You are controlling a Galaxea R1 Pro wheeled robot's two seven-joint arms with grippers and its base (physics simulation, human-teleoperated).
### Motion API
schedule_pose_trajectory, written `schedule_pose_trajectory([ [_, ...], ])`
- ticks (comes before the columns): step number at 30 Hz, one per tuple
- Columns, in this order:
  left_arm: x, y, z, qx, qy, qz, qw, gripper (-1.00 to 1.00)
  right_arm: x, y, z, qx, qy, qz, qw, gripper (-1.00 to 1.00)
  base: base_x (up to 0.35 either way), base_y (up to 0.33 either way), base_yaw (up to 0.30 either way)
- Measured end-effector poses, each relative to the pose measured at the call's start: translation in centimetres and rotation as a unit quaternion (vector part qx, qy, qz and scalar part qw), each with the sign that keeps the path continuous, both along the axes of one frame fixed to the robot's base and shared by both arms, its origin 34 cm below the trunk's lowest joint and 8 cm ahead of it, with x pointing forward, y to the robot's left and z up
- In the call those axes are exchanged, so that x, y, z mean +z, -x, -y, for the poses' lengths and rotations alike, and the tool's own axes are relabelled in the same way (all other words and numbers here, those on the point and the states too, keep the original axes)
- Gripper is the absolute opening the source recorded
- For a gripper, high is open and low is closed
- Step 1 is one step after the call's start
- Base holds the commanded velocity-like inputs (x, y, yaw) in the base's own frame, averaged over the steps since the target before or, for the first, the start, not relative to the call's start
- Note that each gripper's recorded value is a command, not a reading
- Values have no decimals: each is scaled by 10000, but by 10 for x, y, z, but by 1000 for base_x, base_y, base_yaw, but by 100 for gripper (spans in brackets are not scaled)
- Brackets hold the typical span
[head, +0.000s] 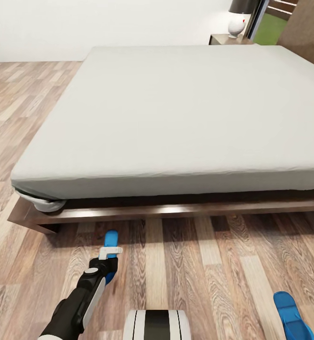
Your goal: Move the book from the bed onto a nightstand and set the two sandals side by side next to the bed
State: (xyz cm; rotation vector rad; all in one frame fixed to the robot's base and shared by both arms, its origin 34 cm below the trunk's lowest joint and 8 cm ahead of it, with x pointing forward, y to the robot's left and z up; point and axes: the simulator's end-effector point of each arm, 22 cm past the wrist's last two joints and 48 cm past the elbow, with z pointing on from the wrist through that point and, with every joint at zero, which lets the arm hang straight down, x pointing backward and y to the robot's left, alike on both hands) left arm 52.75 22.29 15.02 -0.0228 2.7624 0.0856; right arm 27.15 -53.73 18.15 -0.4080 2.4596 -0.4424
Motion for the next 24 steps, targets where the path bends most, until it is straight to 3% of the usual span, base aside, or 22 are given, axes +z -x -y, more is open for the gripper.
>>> schedule_pose_trajectory([
  [7, 1, -1, 0, 4, -11, 12, 10000, -100, 0, 0, 0, -1, 0, 1, 10000, -100, 132, 0, 0],
  [24, -20, 13, 0, 17, -4, -173, 9998, -100, -10, 15, 0, 5, -2, -243, 9997, -100, 3, 0, 0],
])
